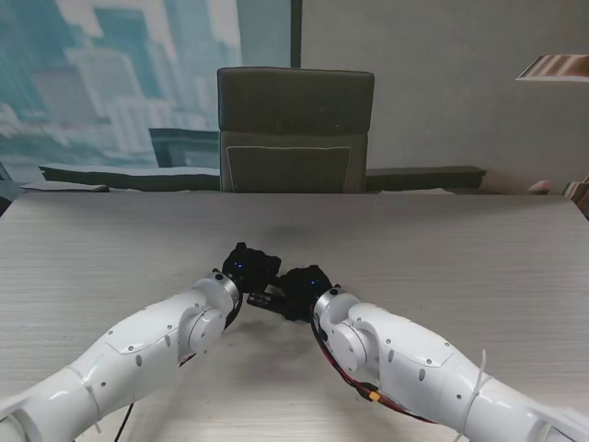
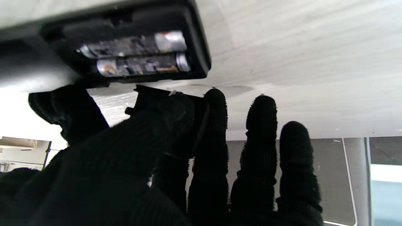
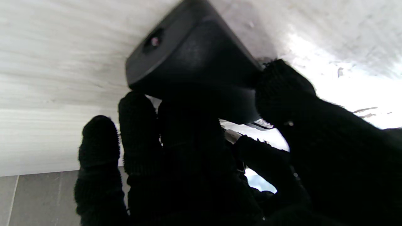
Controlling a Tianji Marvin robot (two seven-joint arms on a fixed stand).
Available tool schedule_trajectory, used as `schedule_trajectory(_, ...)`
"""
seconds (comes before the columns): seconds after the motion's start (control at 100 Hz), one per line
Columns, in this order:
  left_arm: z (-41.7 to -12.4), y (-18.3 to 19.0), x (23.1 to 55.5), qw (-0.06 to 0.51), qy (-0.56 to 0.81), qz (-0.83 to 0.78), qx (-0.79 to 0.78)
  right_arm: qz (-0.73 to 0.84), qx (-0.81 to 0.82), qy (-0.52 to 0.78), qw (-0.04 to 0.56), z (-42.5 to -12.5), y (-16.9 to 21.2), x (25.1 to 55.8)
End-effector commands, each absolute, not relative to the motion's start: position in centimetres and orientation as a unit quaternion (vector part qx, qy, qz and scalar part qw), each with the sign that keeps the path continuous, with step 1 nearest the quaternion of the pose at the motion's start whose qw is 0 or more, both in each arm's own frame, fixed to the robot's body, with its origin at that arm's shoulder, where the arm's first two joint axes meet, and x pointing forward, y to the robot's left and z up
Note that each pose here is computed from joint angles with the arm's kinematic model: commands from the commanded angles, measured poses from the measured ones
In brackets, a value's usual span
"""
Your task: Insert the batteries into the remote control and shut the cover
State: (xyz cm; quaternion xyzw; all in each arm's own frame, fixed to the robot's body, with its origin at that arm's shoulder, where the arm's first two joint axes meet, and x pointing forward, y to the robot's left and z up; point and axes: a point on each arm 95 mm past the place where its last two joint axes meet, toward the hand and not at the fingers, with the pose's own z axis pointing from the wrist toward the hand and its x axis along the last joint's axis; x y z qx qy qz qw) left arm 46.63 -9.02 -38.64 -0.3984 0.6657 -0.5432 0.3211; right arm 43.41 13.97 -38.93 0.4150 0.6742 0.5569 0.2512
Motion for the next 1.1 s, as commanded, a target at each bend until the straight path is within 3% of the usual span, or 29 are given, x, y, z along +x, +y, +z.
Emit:
schedule_trajectory(0.0,-38.9,-8.9,46.5,0.317,0.673,-0.535,-0.4,0.523,0.431,0.7,0.227,-42.1,13.5,41.4)
schedule_trajectory(1.09,-39.8,-6.7,45.1,0.314,0.698,-0.508,-0.396,0.52,0.43,0.702,0.229,-41.9,13.7,41.4)
